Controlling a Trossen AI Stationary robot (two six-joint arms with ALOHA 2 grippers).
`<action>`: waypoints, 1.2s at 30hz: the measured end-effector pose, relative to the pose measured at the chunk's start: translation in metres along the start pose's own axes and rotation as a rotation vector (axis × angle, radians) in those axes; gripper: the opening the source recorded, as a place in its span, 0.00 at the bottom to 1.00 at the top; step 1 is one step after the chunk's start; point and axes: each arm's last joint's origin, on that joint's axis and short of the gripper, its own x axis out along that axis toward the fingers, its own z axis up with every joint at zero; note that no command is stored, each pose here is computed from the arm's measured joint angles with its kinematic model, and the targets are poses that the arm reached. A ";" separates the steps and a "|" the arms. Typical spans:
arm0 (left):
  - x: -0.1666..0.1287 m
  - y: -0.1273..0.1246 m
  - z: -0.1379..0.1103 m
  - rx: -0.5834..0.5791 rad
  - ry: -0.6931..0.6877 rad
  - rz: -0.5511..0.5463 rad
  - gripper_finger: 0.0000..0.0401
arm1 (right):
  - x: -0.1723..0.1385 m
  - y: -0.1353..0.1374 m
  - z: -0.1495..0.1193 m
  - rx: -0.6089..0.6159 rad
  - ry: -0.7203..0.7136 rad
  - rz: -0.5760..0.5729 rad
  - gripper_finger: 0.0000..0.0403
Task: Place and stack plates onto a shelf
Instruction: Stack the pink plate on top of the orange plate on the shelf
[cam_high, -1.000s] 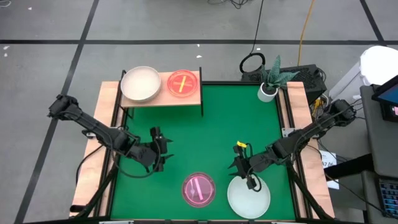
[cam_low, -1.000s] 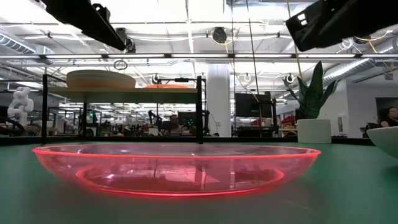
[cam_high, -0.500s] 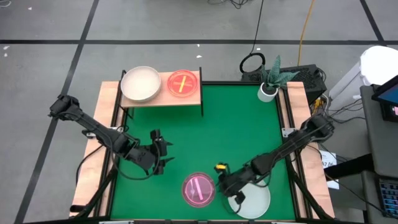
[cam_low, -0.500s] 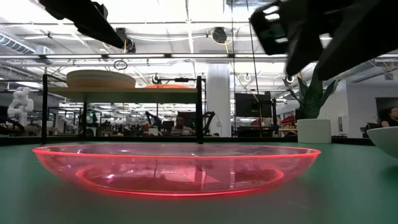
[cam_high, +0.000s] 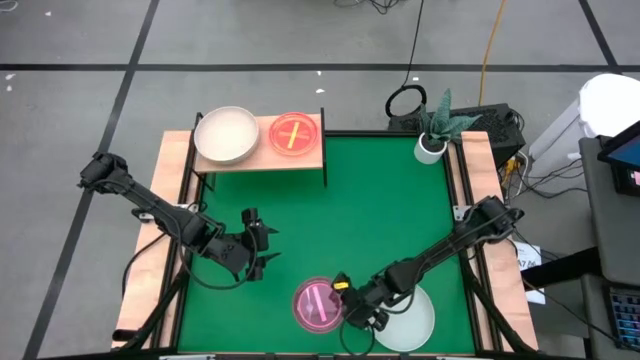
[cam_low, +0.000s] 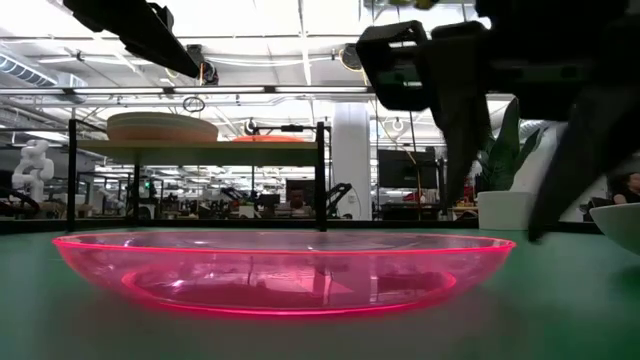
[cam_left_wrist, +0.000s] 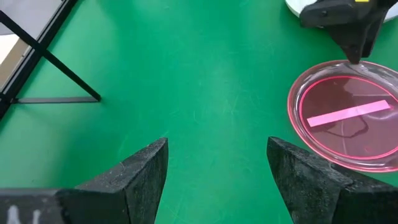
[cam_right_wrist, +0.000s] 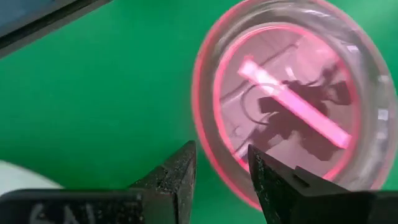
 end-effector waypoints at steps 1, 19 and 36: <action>0.000 0.000 0.000 0.000 0.000 0.000 0.69 | 0.001 0.001 -0.001 -0.006 0.003 0.010 0.32; 0.000 0.000 0.000 0.002 0.000 0.000 0.69 | 0.020 0.000 -0.012 -0.293 0.028 0.017 0.24; 0.000 0.000 0.000 0.008 0.000 0.000 0.69 | 0.022 0.004 -0.011 -0.394 0.060 -0.053 0.01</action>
